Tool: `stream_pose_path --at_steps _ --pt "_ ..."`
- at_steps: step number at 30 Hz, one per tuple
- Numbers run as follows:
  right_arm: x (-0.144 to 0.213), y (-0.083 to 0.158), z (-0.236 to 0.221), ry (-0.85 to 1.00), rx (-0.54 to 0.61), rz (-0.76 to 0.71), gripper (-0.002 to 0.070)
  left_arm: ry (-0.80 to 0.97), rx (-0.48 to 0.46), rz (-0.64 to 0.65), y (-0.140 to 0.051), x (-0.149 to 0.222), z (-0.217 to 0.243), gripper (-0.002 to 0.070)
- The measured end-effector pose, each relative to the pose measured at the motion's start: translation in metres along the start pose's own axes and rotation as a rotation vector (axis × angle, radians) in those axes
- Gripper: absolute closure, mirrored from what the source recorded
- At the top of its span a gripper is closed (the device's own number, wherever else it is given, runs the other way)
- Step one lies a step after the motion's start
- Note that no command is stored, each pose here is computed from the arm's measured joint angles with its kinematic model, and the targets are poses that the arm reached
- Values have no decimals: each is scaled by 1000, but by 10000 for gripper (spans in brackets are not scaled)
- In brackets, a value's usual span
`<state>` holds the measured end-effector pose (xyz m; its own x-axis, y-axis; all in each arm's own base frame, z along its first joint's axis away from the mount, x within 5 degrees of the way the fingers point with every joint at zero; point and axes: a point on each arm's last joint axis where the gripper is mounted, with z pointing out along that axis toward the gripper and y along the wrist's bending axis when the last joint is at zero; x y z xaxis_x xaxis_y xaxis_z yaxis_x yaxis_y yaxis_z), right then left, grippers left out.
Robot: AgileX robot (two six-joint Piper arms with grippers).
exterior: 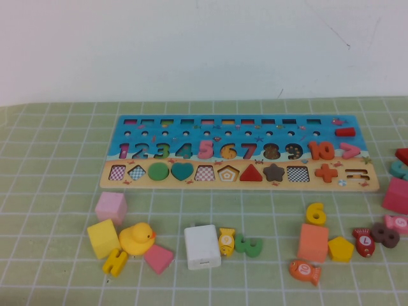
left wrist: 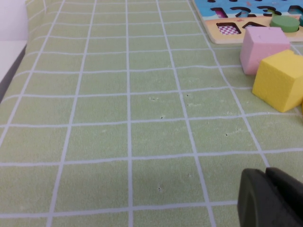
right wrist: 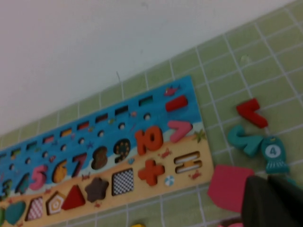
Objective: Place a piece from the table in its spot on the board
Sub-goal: Pick up the "number 6"
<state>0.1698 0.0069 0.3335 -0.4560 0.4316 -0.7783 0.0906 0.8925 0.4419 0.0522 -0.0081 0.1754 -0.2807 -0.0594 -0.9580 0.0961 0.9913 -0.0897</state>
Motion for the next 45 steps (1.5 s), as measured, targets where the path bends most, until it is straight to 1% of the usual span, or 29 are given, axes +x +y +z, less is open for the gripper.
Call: stream_pose_path --at_steps 5,8,12,14,19,22,24,27,29,30,32,34,38,45 --pt "-5 0 51 180 -11 -65 674 0 0 0 0 0 0 677" --pt "-10 7 73 281 -42 -122 652 0 0 0 0 0 0 677" --pt "-13 29 97 362 -108 -213 619 0 0 0 0 0 0 677" --pt "-10 43 109 405 -141 -265 608 0 0 0 0 0 0 677" --pt "3 77 136 533 -173 -366 600 0 0 0 0 0 0 677" --pt "16 94 151 623 -124 -403 587 0 0 0 0 0 0 677" --pt "25 100 162 686 -58 -445 554 0 0 0 0 0 0 677" --pt "36 111 176 742 35 -490 461 0 0 0 0 0 0 677" --pt "43 119 184 761 72 -496 382 0 0 0 0 0 0 677" --pt "49 126 189 776 87 -480 322 0 0 0 0 0 0 677" --pt "55 129 195 789 104 -451 282 0 0 0 0 0 0 677" --pt "61 129 201 806 129 -417 262 0 0 0 0 0 0 677" --pt "70 124 207 847 179 -391 250 0 0 0 0 0 0 677" --pt "80 120 215 889 209 -390 256 0 0 0 0 0 0 677"
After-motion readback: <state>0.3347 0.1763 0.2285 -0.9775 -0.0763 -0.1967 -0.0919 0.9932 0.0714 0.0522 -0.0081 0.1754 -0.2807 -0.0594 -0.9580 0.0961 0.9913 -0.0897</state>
